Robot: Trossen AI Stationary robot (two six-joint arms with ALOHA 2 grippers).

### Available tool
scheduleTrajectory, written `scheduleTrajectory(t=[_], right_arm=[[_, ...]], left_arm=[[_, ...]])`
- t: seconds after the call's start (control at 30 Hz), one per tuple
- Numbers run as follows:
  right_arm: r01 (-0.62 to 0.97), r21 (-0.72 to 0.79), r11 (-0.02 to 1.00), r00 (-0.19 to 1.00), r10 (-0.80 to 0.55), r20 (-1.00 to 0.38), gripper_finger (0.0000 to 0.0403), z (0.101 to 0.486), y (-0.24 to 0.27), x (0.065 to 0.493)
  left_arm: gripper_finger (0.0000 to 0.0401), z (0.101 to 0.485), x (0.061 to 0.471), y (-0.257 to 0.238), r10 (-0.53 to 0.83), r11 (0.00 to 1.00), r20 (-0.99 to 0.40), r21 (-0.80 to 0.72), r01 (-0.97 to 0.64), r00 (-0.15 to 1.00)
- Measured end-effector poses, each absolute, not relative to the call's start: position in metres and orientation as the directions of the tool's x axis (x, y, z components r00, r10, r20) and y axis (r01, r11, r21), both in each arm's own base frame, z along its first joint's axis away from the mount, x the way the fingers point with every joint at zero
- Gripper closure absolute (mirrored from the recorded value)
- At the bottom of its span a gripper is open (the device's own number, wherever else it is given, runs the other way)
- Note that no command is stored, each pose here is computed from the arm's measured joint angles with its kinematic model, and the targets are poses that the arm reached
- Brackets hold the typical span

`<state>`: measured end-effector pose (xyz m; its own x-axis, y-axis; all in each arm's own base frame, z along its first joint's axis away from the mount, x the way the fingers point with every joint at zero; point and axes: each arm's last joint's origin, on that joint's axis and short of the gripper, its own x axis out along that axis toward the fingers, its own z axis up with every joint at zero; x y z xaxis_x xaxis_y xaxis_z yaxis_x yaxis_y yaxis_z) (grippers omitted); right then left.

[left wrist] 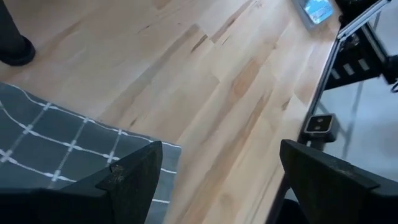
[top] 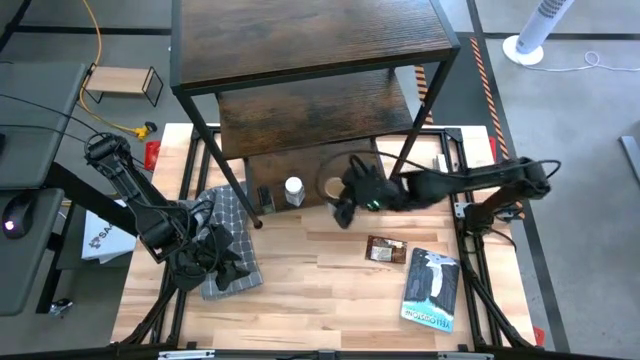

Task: Shelf spices
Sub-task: Remove the gold seasoning bottle from the shelf, then remove the white seasoning bottle from the shelf

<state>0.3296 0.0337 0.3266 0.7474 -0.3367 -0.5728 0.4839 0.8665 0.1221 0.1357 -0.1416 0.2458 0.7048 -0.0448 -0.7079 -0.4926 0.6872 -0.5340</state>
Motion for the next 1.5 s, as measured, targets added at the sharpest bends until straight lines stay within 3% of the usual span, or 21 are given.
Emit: scheduleTrajectory(t=[0.17, 0.4, 0.6, 0.87, 1.17, 1.5], right_arm=[[0.538, 0.169, 0.826, 0.68, -0.307, -0.665, 0.0143, 0.326, 0.075, 0.297], [0.646, 0.204, 0.735, 0.605, -0.331, -0.724, 0.0143, 0.287, 0.142, 0.288], [0.672, 0.185, 0.717, 0.601, -0.383, -0.701, 0.0143, 0.233, 0.189, 0.302], [0.622, 0.248, 0.743, 0.657, -0.323, -0.681, 0.0143, 0.185, 0.227, 0.318], [0.561, 0.189, 0.806, 0.634, -0.272, -0.723, 0.0037, 0.184, 0.233, 0.311], [0.519, 0.167, 0.838, 0.663, -0.272, -0.698, 0.0032, 0.218, 0.222, 0.302]], left_arm=[[0.008, 0.245, 0.135, -0.141, -0.038, 0.739, -0.716, -0.49, -0.463, 0.697], [0.008, 0.245, 0.135, -0.141, -0.029, 0.756, -0.708, -0.478, -0.448, 0.705], [0.008, 0.247, 0.136, -0.139, 0.04, 0.679, -0.666, -0.529, -0.509, 0.745], [0.008, 0.248, 0.138, -0.136, 0.12, 0.545, -0.608, -0.62, -0.564, 0.785], [0.008, 0.253, 0.141, -0.14, 0.112, 0.445, -0.557, -0.713, -0.543, 0.823], [0.008, 0.258, 0.147, -0.143, 0.132, 0.415, -0.486, -0.765, -0.493, 0.864]])
